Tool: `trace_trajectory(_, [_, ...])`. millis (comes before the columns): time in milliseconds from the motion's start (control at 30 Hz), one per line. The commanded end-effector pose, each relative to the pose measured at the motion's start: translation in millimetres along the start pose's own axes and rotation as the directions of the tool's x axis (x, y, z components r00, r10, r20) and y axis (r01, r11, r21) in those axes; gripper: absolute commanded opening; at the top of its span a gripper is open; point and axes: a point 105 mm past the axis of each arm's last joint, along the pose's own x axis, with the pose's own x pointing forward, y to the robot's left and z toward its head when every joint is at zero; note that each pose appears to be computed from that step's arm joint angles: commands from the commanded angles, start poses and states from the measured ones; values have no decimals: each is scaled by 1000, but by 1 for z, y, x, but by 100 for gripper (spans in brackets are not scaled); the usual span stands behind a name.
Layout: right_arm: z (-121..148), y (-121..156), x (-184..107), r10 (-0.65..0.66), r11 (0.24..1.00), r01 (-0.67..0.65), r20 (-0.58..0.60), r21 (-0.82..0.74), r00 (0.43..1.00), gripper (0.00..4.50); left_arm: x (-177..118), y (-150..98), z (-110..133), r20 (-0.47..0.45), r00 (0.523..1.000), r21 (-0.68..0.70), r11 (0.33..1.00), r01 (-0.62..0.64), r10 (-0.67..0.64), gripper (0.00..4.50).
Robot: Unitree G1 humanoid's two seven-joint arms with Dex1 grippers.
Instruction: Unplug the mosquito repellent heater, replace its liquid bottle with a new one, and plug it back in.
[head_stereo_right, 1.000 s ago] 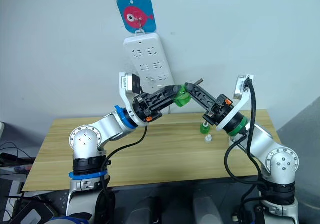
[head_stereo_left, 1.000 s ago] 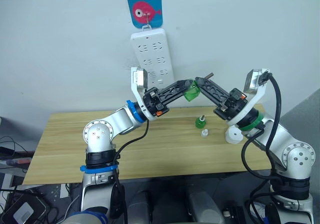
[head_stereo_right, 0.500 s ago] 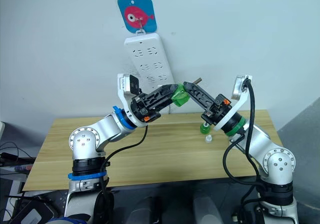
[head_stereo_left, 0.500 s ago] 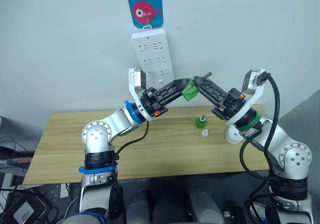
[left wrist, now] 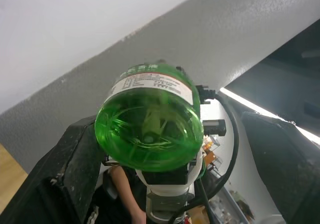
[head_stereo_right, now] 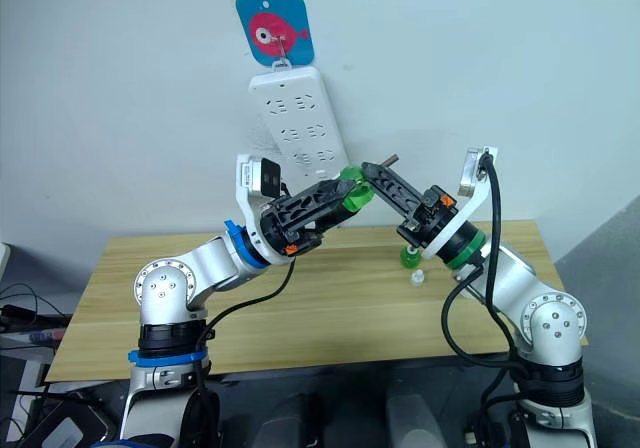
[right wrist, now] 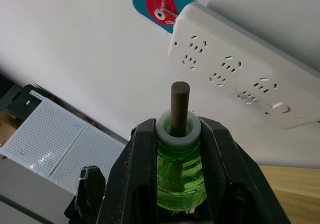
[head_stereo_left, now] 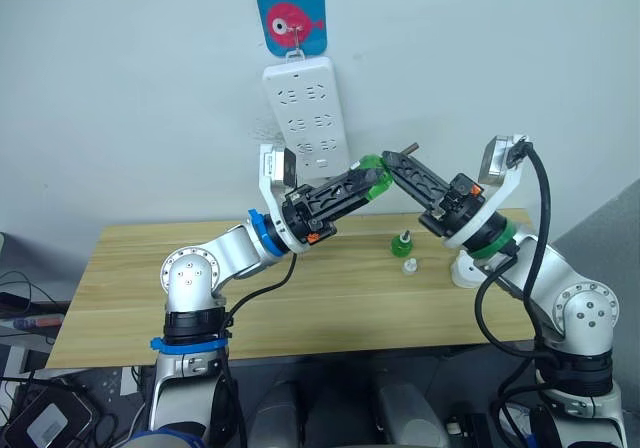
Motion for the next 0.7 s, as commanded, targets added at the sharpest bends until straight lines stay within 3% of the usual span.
trace_trajectory(33, [4,16,2,58,998,-58,18,-15,998,81,4,-10,4,13,999,45,998,39,-40,450])
trace_trajectory(267, [4,17,3,59,998,-58,16,-12,998,81,4,-8,8,45,998,45,998,35,-37,450])
trace_trajectory(500, [2,19,4,69,998,-69,12,-9,998,81,5,-6,2,27,999,35,999,34,-35,247])
trace_trajectory(533, [2,19,4,70,998,-70,11,-8,997,81,5,-5,1,28,999,34,999,32,-33,230])
trace_trajectory(700, [-2,22,2,83,997,-83,-8,-5,997,81,6,-2,2,42,999,38,999,20,-21,230])
